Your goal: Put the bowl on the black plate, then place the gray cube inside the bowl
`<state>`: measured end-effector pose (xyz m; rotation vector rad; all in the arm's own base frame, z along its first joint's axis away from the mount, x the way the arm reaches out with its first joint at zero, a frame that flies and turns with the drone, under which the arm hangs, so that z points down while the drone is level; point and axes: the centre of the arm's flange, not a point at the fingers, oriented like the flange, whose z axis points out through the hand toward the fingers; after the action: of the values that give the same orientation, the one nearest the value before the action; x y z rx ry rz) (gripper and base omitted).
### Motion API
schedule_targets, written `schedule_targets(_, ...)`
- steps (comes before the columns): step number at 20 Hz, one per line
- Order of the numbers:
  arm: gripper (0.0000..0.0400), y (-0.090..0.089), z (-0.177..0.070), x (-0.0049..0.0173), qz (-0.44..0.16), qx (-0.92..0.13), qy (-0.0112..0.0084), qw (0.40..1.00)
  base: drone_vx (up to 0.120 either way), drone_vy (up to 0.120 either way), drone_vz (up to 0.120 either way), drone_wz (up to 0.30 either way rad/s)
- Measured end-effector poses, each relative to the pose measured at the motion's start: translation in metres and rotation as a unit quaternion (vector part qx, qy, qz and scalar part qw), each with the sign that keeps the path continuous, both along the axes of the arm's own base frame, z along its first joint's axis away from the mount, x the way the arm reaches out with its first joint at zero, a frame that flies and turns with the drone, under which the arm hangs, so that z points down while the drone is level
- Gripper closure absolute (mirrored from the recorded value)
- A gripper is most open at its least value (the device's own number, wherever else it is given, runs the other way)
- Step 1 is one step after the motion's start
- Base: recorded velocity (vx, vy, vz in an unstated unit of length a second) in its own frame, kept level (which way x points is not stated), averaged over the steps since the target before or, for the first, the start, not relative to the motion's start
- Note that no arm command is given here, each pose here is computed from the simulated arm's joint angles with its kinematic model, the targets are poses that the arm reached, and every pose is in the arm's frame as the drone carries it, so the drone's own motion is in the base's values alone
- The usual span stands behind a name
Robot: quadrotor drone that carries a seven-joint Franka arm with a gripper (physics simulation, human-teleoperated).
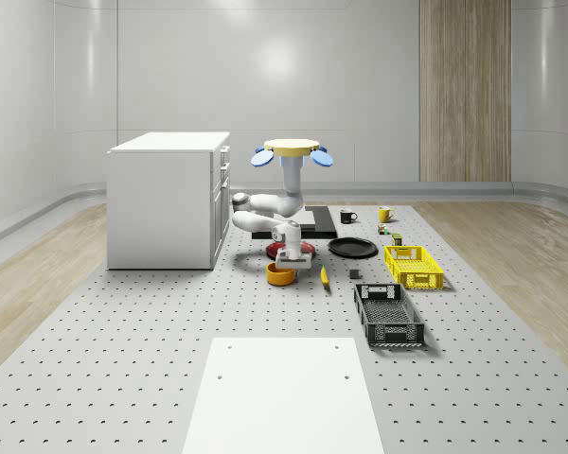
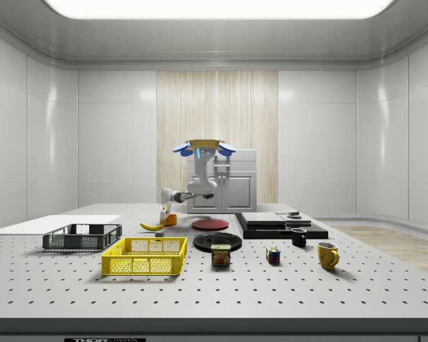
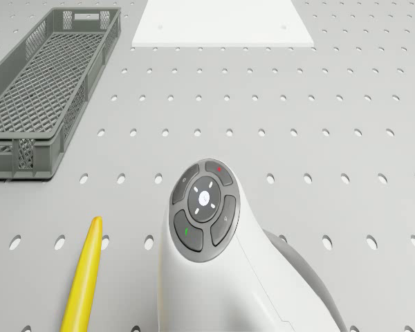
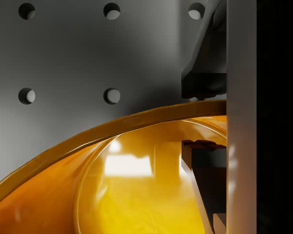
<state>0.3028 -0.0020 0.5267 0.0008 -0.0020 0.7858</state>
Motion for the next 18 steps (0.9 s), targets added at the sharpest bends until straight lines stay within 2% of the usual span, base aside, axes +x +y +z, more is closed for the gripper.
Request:
schedule_targets(4,0.0294,0.000,-0.005,0.0000,0.000,0.000,0.0000,1.000,0.000,0.000,0.010,0.000)
schedule_targets(9,0.0298,0.000,-0.018,0.0000,0.000,0.000,0.0000,1.000,-0.016,0.008,0.120,0.000)
schedule_targets(13,0.0299,0.000,-0.023,0.0000,0.000,0.000,0.0000,1.000,-0.120,0.120,0.120,0.000)
schedule_targets(18,0.0300,0.000,-0.025,0.0000,0.000,0.000,0.0001,1.000,-0.120,0.120,0.000,0.000)
